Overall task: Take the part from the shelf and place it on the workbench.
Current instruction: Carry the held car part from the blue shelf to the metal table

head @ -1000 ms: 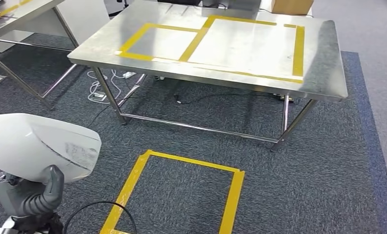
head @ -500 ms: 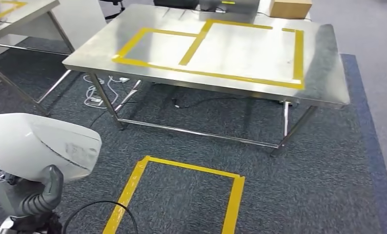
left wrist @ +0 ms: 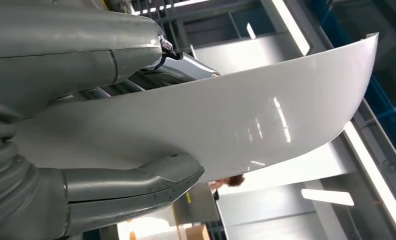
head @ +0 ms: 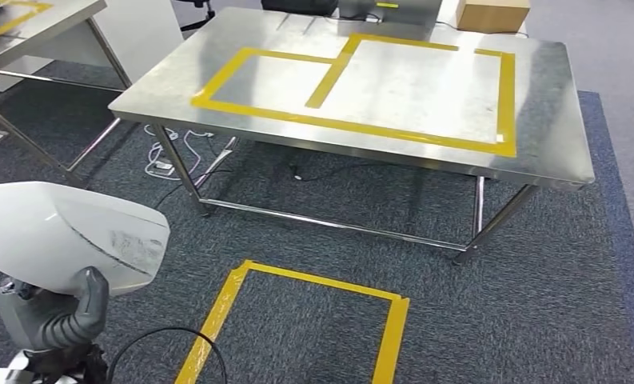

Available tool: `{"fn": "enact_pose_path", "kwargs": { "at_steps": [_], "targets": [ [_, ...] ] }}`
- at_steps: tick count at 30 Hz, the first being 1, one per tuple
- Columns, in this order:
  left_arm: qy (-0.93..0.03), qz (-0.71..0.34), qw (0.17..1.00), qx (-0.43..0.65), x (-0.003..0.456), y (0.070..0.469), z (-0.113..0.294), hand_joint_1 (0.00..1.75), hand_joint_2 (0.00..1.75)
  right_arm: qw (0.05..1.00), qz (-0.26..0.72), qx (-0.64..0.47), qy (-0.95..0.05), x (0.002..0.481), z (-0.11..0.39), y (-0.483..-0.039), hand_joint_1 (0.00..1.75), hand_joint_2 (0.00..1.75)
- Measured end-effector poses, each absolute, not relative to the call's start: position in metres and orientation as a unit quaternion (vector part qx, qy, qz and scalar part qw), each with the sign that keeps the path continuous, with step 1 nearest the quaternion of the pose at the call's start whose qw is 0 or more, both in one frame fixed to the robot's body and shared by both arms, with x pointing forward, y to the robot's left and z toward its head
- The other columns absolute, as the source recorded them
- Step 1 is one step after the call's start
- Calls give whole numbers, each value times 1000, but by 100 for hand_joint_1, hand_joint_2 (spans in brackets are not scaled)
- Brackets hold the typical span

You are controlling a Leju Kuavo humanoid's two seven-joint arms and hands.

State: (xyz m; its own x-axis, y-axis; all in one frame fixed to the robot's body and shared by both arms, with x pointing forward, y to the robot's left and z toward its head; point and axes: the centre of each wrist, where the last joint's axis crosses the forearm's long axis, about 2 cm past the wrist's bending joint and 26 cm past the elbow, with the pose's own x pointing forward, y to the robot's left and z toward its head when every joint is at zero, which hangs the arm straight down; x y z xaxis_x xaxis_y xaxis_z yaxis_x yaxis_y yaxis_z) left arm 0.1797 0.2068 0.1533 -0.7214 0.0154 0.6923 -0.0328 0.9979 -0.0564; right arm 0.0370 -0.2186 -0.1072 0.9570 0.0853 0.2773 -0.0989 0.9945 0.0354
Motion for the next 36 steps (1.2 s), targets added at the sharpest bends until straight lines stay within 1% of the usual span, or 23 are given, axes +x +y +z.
{"fn": "enact_pose_path", "kwargs": {
  "at_steps": [36],
  "targets": [
    [-929, 27, 370, -1, 180, 207, 154, 175, 175, 989, 34, 29, -139, 32, -107, -217, 0, 0]
  ]
}}
